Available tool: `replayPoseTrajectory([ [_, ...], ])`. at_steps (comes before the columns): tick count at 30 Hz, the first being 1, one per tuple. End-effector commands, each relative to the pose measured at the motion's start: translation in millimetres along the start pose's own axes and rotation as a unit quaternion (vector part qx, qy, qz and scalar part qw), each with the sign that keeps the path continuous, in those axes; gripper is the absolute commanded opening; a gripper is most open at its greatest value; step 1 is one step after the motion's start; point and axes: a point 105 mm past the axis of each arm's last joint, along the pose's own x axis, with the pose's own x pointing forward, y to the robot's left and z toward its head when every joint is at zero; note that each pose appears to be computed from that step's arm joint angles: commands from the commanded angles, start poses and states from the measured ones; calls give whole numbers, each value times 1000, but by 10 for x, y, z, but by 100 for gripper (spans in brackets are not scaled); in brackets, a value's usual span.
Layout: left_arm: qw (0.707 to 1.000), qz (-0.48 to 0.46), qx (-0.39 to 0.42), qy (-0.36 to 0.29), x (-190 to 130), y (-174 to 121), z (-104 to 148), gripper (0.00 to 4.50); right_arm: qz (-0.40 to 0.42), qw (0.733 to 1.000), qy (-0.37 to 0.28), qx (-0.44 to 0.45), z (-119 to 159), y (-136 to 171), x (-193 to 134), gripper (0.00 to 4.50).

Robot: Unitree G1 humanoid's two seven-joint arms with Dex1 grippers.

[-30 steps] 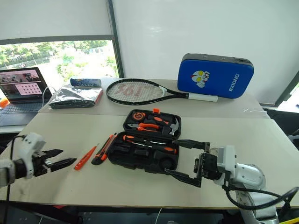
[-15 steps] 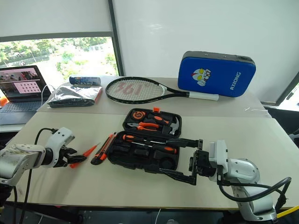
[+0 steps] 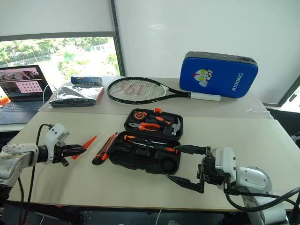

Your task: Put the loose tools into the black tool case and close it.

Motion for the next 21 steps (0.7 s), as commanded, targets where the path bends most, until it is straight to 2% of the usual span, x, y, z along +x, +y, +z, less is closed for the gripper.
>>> replayPoseTrajectory([
  [1, 987, -111, 112, -26, 96, -166, 404, 42, -16, 1000, -4, -22, 131, -6, -64, 450],
  [8, 942, -237, 237, 31, 716, -377, 643, 42, -37, 999, 4, -15, 110, 31, -83, 450],
  [14, 901, -287, 307, 109, 1090, -437, 482, 42, -43, 999, 9, -2, 94, 105, -78, 450],
  [21, 896, -276, 310, 158, 1286, -379, 361, 42, -55, 998, 6, 2, 123, 149, -42, 450],
])
